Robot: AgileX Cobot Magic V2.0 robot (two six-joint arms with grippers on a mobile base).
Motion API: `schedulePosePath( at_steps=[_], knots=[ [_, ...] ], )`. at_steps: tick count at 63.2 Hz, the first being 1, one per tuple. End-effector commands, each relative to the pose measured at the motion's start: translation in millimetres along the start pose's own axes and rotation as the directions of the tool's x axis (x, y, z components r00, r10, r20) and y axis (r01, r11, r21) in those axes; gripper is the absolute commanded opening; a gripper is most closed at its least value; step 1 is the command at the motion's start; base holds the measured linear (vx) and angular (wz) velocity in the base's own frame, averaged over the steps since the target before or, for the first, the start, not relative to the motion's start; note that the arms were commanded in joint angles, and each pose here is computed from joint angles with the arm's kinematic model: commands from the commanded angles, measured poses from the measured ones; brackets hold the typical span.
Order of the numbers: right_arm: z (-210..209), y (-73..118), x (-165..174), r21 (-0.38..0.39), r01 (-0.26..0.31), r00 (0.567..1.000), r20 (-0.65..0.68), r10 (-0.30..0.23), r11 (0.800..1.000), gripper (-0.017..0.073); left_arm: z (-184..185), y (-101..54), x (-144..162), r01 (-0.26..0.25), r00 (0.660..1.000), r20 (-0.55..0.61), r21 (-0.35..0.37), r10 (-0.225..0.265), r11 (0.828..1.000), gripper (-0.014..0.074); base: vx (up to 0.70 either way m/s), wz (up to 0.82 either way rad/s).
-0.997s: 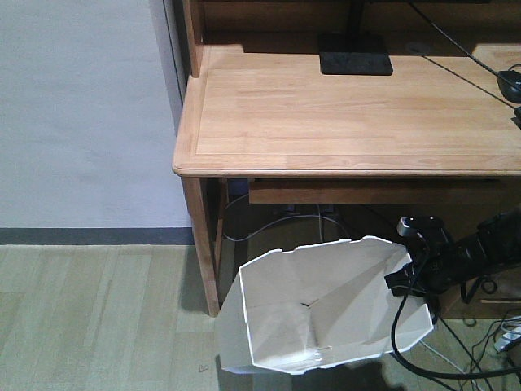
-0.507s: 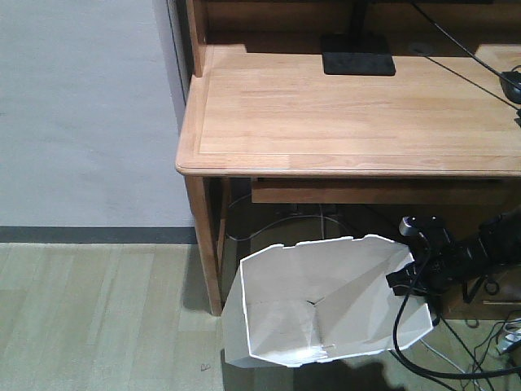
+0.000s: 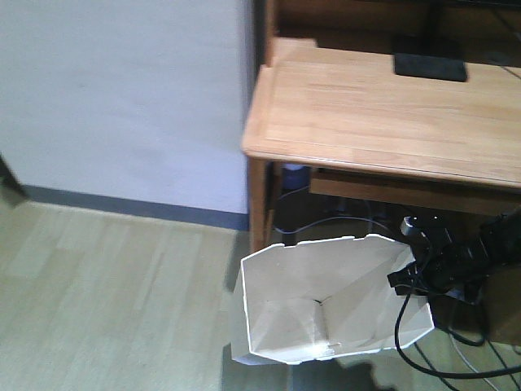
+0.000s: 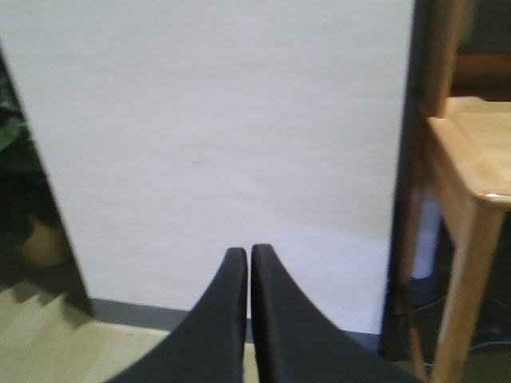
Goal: Move trash bin to bedside with robot
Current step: 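Hold the bin rim with the right gripper while the base turns toward the bed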
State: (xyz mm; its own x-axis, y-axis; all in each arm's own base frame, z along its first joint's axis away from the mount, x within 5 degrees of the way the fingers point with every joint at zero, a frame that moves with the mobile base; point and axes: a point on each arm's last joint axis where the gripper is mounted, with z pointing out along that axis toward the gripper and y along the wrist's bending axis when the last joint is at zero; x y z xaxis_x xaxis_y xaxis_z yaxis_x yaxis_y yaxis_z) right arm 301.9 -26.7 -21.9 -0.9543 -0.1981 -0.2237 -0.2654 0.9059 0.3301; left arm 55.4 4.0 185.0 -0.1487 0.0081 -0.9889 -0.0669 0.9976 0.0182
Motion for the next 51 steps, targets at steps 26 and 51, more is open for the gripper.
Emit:
schedulePosePath(
  at_steps=[26,51],
  knots=[
    [-22.8,21.4,-20.2,-0.187,0.004,0.994,0.105,0.016,0.982,-0.0003,0.3,-0.1,-0.9,0.004,0.998,0.066,0.000,-0.004,1.000,-0.0006,-0.13,0.63],
    [-22.8,21.4,-20.2,-0.187,0.004,0.994,0.105,0.016,0.982,-0.0003,0.3,-0.1,-0.9,0.004,0.998,0.066,0.000,-0.004,1.000,-0.0006,-0.05,0.66]
  ],
)
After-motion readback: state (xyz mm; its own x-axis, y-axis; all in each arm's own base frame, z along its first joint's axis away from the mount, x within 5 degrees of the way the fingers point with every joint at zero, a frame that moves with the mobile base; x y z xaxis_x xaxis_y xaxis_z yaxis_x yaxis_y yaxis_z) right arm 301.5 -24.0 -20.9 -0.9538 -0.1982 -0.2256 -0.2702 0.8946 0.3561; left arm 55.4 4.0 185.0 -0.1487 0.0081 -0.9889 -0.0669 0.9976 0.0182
